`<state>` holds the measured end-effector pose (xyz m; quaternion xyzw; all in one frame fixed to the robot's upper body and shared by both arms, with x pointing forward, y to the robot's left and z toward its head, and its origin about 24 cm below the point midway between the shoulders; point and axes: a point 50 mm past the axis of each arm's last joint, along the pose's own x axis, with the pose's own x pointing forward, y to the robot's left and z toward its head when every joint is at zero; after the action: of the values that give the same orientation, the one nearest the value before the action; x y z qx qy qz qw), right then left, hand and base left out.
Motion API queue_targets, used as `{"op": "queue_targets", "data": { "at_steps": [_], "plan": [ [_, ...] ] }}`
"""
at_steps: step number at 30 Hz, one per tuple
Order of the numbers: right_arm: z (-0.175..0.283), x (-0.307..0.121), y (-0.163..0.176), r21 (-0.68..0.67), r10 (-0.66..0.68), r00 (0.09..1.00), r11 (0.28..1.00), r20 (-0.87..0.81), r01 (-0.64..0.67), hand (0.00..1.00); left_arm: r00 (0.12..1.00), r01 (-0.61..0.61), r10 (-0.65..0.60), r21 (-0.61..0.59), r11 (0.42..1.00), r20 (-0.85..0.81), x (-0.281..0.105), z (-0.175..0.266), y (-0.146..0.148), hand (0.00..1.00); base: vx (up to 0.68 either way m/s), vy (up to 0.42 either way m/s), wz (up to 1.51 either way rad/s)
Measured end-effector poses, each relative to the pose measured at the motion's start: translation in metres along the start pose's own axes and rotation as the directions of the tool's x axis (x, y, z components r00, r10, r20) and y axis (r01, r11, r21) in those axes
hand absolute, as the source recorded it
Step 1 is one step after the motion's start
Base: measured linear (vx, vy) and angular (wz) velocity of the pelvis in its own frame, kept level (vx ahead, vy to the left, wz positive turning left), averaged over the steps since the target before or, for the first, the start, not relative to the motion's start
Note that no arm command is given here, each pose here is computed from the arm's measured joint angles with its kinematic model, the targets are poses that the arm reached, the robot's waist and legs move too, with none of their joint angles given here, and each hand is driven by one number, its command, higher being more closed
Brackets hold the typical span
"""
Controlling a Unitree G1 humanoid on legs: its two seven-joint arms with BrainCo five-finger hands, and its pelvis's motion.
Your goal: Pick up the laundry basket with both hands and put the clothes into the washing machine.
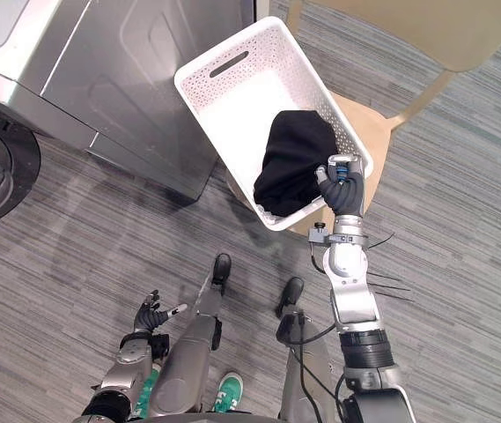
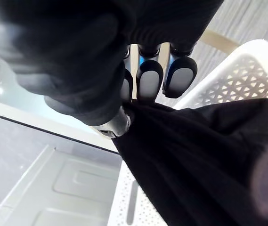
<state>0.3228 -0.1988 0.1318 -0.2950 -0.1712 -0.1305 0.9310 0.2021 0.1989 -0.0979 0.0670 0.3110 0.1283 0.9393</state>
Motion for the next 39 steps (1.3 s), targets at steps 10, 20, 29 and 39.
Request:
{"op": "queue_targets", "data": {
  "at_steps": [10, 20, 29, 39],
  "plan": [
    [0.004, 0.005, 0.009, 0.032, -0.003, 1.000, 0.999, -0.019, 0.003, 1.00, 1.000, -0.021, 0.021, 0.020, 1.000, -0.013, -0.001, -0.006, 0.010, 0.00, 0.00, -0.030, 0.00],
    [0.036, -0.011, 0.006, 0.289, -0.093, 0.994, 0.954, 0.059, 0.072, 0.00, 1.000, -0.002, 0.002, -0.006, 1.000, -0.018, -0.003, -0.007, -0.001, 0.00, -0.01, -0.030, 0.00],
    [0.033, 0.007, 0.016, 0.015, 0.131, 0.981, 0.991, 0.140, -0.134, 0.00, 1.000, -0.019, 0.020, 0.024, 1.000, -0.018, -0.002, -0.008, 0.010, 0.00, -0.04, -0.026, -0.03],
    [0.058, 0.056, 0.019, -0.364, 0.281, 0.932, 0.913, 0.228, -0.186, 0.00, 0.999, -0.044, 0.044, 0.065, 0.997, -0.001, 0.000, -0.006, 0.023, 0.00, 0.02, -0.025, 0.00]
  ]
}}
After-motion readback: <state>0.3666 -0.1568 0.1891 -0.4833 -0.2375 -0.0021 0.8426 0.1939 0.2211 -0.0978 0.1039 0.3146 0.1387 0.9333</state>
